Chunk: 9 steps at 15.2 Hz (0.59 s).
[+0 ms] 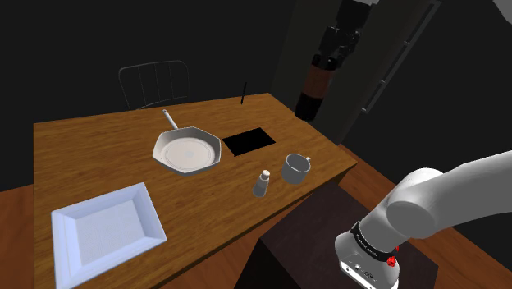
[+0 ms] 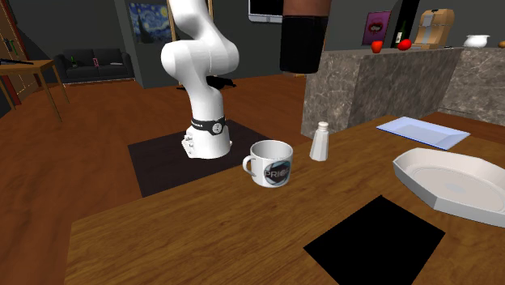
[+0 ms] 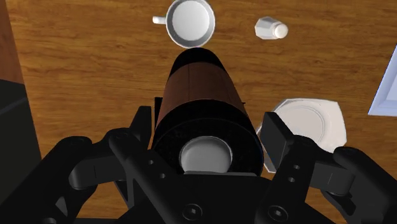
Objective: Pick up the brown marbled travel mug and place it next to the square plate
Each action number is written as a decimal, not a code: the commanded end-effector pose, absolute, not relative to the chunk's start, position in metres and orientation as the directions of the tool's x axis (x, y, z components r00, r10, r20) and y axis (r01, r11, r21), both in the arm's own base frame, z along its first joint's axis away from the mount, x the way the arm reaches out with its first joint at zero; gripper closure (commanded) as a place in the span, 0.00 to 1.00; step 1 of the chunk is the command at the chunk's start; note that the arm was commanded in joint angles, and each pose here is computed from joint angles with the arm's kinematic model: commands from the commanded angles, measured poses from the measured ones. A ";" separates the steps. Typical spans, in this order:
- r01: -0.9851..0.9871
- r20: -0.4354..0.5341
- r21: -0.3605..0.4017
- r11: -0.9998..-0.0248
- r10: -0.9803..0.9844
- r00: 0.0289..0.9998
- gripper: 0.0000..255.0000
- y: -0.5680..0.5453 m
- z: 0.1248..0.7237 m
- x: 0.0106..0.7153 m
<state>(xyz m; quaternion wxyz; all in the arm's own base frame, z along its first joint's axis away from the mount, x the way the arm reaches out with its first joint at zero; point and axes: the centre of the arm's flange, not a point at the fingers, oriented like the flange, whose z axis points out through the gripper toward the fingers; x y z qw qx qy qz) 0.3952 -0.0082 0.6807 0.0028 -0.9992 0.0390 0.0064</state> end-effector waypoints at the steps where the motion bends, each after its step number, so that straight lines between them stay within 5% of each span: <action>1: -0.080 -0.012 -0.005 -0.997 -0.080 0.997 1.00 0.020 0.681 0.392; 9: -0.080 -0.012 -0.005 -0.997 -0.080 0.997 1.00 0.125 0.682 0.381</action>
